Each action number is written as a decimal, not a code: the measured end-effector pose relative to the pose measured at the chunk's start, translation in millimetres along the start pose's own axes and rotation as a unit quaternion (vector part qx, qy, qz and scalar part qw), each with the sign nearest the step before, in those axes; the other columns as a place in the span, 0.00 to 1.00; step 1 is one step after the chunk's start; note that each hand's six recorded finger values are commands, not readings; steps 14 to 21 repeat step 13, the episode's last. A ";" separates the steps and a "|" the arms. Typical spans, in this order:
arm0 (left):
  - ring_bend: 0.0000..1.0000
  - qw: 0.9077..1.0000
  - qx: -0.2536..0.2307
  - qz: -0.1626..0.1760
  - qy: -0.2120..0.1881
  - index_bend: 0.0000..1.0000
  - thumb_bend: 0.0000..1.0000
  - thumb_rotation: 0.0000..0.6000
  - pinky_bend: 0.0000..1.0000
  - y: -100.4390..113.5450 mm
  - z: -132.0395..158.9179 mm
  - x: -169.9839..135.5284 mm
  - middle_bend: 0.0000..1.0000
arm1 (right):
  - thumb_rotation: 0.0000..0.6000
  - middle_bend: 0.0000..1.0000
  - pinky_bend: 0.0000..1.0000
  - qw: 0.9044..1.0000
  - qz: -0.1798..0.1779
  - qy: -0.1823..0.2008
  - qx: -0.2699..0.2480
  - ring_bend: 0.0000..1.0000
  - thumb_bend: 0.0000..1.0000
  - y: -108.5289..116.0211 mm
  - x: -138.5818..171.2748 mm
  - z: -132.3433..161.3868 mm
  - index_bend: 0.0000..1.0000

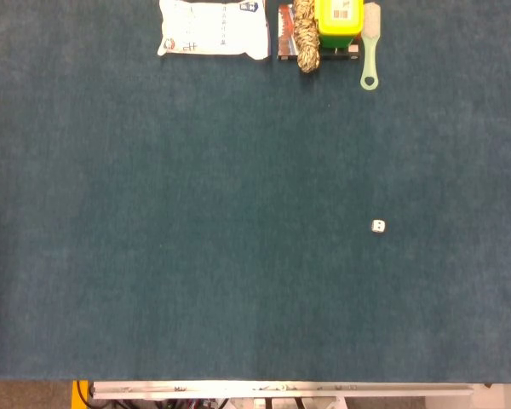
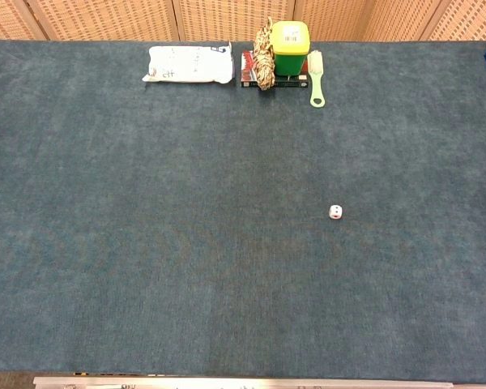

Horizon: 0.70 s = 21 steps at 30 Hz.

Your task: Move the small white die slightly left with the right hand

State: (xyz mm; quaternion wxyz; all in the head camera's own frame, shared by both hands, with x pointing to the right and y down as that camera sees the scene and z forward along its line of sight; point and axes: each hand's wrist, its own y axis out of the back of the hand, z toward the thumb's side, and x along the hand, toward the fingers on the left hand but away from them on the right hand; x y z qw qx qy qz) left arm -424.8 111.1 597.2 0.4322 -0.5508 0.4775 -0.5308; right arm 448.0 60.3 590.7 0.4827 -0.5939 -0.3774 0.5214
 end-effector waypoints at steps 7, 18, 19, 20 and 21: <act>0.12 1.000 -0.003 -0.006 0.004 0.54 0.01 1.00 0.14 -2.2 -0.6 5.1 0.29 | 1.00 0.40 0.39 0.997 -0.025 -0.041 -0.054 0.37 0.48 4.8 16.1 -25.8 0.32; 0.12 1.000 -0.001 -0.023 0.003 0.54 0.01 1.00 0.14 -9.6 -1.2 10.5 0.29 | 1.00 0.40 0.39 0.994 -0.038 -0.062 -0.078 0.37 0.48 13.6 22.3 -45.5 0.32; 0.12 1.000 -0.001 -0.023 0.003 0.54 0.01 1.00 0.14 -9.6 -1.2 10.5 0.29 | 1.00 0.40 0.39 0.994 -0.038 -0.062 -0.078 0.37 0.48 13.6 22.3 -45.5 0.32; 0.12 1.000 -0.001 -0.023 0.003 0.54 0.01 1.00 0.14 -9.6 -1.2 10.5 0.29 | 1.00 0.40 0.39 0.994 -0.038 -0.062 -0.078 0.37 0.48 13.6 22.3 -45.5 0.32; 0.12 1.000 -0.001 -0.023 0.003 0.54 0.01 1.00 0.14 -9.6 -1.2 10.5 0.29 | 1.00 0.40 0.39 0.994 -0.038 -0.062 -0.078 0.37 0.48 13.6 22.3 -45.5 0.32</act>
